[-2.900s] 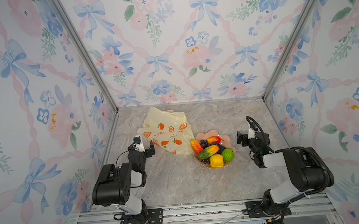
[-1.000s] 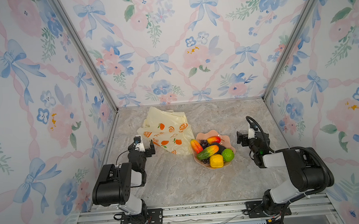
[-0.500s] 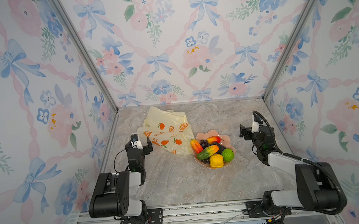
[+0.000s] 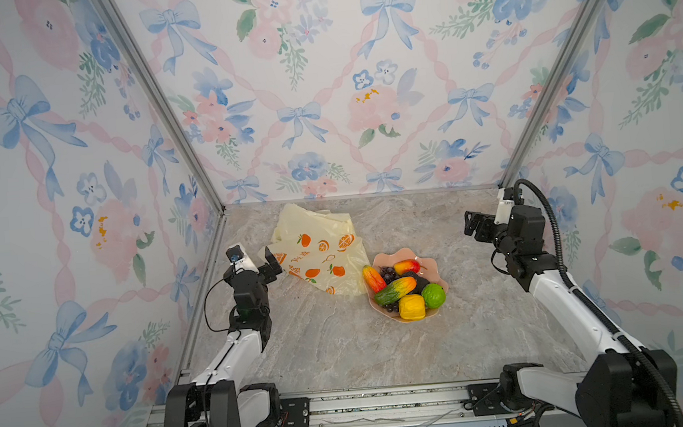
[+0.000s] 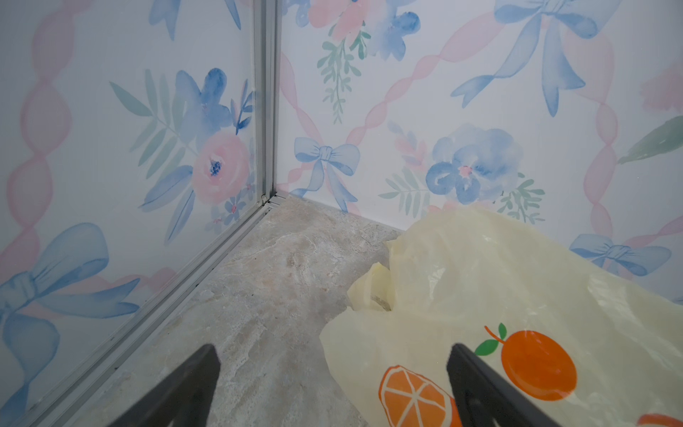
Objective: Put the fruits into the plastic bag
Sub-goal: 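Raise both arms and move both grippers toward the fruit bowl and bag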
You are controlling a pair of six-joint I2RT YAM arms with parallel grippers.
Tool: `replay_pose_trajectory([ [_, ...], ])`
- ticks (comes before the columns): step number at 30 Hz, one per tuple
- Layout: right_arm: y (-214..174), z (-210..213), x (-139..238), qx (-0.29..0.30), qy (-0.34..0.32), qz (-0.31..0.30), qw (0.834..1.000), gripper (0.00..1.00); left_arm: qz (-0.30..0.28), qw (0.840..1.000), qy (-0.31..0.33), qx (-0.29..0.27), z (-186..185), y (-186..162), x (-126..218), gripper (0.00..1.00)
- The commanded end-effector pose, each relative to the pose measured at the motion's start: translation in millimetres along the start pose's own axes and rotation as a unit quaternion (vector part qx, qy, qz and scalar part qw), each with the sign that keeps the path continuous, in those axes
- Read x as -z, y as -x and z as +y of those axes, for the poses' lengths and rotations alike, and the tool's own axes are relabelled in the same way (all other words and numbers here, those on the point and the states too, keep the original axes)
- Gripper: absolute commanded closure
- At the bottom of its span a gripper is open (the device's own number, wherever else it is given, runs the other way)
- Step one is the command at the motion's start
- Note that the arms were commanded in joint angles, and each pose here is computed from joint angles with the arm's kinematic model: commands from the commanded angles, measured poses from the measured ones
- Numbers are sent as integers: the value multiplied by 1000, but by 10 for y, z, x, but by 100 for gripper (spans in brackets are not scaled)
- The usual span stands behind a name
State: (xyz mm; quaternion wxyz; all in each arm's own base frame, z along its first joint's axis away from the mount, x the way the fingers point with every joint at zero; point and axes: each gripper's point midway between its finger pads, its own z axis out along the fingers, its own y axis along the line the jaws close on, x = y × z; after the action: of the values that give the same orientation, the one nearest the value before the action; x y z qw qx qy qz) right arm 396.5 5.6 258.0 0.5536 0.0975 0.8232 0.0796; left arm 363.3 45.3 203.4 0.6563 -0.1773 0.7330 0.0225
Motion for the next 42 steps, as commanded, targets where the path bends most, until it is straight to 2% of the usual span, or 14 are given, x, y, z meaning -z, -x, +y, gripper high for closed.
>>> replay_pose_trajectory([
  [1,-185,56,246,-49,13,70,996,4,32,998,9,52,17,8,112,2],
  [7,-240,156,656,-86,27,110,990,4,33,993,-47,101,-183,301,426,2],
  [10,-404,170,837,-114,27,145,982,4,69,982,-114,133,-431,342,600,2],
  [13,-663,218,983,-145,39,190,970,4,117,965,-186,142,-730,293,793,2],
  [18,-1019,374,1178,-187,82,245,948,4,196,927,-282,150,-1172,118,1173,2],
  [23,-1202,449,1256,-192,93,263,941,4,272,890,-315,186,-1394,-204,1399,2],
  [25,-1297,451,1230,-197,91,273,937,4,295,881,-319,189,-1447,-352,1465,3],
  [30,-1514,466,1096,-228,92,293,924,4,312,880,-314,171,-1486,-567,1529,3],
  [32,-1573,454,1037,-227,88,299,923,4,319,883,-301,170,-1458,-638,1491,4],
  [36,-1663,416,933,-226,79,307,921,4,347,876,-292,162,-1489,-779,1446,5],
  [42,-1756,396,847,-227,75,314,919,4,352,882,-267,166,-1474,-869,1320,2],
])
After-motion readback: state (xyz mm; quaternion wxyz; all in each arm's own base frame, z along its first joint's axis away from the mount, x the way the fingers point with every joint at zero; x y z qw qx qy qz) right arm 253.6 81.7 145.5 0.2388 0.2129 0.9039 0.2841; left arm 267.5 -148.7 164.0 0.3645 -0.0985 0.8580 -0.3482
